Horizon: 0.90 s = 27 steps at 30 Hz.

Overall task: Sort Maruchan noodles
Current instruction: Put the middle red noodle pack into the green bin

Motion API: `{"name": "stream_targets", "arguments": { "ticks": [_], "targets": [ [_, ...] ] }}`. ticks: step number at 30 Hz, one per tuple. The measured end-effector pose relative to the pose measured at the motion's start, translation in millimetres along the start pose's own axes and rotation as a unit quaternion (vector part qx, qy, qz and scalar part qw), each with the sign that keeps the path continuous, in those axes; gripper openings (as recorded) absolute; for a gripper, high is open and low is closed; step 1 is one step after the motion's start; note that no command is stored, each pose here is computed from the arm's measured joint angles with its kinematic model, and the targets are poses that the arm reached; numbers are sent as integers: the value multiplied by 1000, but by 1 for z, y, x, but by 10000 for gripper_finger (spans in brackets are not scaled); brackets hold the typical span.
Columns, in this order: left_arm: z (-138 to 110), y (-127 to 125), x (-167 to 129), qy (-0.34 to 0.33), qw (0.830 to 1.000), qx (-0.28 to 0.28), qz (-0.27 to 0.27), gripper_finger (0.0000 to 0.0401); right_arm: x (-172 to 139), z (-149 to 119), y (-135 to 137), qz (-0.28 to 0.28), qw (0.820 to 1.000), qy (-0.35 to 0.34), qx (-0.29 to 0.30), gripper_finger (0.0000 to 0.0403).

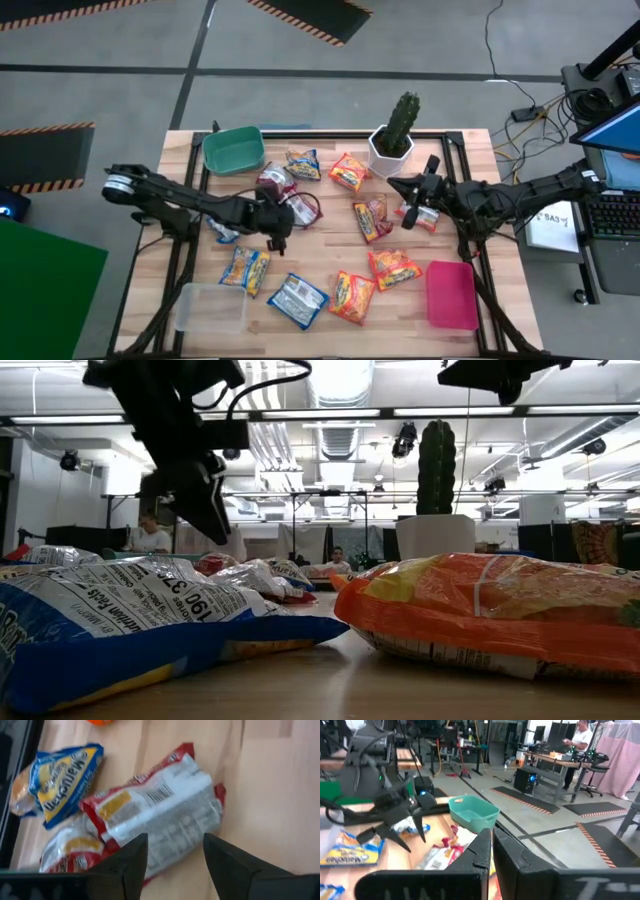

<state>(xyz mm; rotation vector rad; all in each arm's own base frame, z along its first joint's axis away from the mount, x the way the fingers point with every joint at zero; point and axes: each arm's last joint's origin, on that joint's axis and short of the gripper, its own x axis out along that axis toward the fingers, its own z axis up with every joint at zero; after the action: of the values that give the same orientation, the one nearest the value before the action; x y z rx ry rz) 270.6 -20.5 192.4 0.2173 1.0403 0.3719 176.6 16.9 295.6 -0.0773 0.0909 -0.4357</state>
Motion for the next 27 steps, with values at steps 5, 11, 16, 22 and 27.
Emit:
{"name": "stream_targets", "arguments": {
  "ticks": [5, 11, 16, 22, 27],
  "targets": [
    [-13, 18, 1, -48, 999, -16, -2, 167, 1, -8, 0, -2, 999, 11, -43, 9],
    [-13, 55, -22, -105, 991, -87, -3, 158, 4, -16, -4, -29, 995, 22, -90, 9],
    [-4, 73, -52, -195, 960, -196, -36, 153, 9, -15, -11, -88, 996, 14, -10, 9],
    [-5, 80, -71, -242, 942, -229, -48, 148, 10, -15, -12, -84, 995, 8, 49, 9],
    [-19, 60, -62, -220, 956, -150, -124, 146, 17, -25, 0, 34, 996, 38, 69, 9]
  ]
}}
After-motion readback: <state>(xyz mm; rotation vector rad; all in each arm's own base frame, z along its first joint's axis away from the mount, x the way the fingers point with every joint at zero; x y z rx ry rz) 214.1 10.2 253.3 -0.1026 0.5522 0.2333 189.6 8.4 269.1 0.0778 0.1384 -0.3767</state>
